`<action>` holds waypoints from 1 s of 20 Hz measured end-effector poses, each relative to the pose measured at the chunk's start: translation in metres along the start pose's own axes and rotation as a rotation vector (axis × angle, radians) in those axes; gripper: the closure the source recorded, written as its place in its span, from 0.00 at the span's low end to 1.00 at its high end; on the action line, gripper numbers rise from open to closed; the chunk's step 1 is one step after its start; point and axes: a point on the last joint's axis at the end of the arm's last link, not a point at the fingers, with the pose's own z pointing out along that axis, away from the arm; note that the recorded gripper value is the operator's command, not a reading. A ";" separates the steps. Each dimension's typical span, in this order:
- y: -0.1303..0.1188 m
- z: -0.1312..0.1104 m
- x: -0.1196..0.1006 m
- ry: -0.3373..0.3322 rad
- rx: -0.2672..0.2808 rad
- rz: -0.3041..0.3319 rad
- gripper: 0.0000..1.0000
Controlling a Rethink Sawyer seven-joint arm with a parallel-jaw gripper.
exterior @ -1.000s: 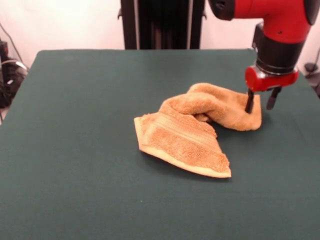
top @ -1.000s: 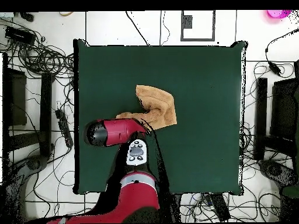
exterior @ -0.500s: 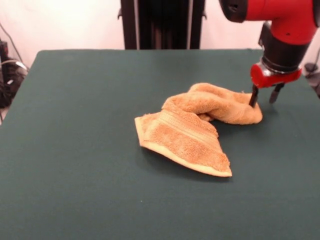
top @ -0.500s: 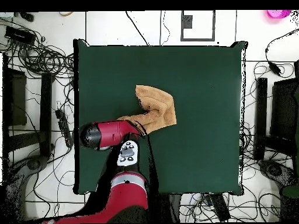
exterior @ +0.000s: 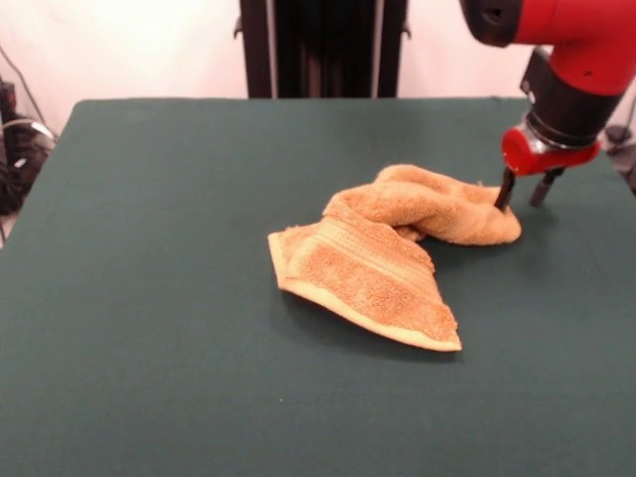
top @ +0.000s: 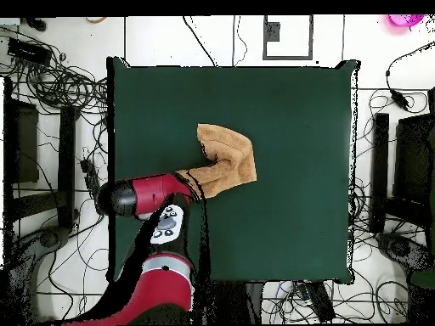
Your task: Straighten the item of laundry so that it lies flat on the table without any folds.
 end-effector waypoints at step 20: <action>0.017 -0.012 0.010 -0.009 0.159 -0.087 0.00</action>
